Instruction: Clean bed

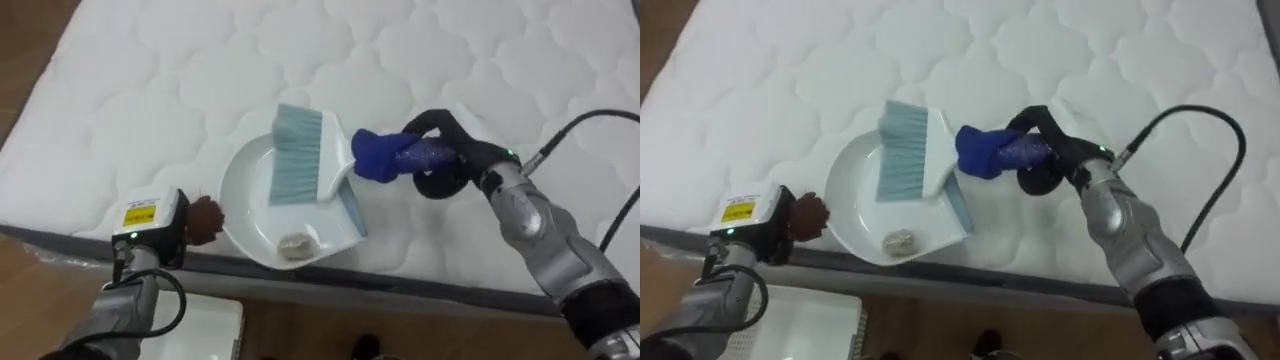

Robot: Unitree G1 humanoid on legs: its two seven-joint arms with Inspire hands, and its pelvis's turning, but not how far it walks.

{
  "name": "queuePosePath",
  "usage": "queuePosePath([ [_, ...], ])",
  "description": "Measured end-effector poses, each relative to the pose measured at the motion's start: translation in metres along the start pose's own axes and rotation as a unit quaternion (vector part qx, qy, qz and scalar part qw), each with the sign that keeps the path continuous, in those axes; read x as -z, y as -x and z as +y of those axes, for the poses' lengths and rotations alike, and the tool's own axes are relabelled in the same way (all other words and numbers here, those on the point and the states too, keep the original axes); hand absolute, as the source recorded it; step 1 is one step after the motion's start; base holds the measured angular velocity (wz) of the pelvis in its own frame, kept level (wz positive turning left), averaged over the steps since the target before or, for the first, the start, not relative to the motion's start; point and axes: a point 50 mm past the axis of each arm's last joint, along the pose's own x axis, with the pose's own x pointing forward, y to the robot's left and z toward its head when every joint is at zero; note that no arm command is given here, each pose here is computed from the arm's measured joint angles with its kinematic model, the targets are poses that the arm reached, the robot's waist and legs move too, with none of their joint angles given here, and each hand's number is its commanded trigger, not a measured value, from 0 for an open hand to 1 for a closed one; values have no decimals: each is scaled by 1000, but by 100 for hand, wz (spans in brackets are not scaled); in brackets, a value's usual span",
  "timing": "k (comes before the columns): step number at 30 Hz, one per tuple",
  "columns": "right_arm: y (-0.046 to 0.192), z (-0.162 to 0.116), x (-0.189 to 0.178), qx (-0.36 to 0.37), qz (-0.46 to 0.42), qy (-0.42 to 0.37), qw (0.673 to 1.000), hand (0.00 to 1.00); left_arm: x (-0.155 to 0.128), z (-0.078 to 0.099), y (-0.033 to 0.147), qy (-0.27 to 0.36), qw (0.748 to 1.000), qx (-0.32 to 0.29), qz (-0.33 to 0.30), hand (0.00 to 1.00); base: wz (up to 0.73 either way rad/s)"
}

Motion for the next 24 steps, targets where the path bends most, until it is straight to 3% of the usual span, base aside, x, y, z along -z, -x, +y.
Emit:
queuePosePath([
  [5, 8, -6, 15, 37, 28, -66, 997, 0, 0, -6, 10, 19, 1000, 4, -4, 100, -3],
  [10, 21, 7, 27, 50, 52, -123, 990, 0, -7, -27, 28, 40, 998, 39, -8, 100, -12],
  [18, 39, -3, 29, 117, 46, -221, 967, 0, 0, -33, 41, 71, 996, 53, 10, 100, -2],
  [24, 62, 11, 40, 123, 70, -270, 952, 0, 15, -35, 51, 98, 993, 54, 47, 100, -1],
])
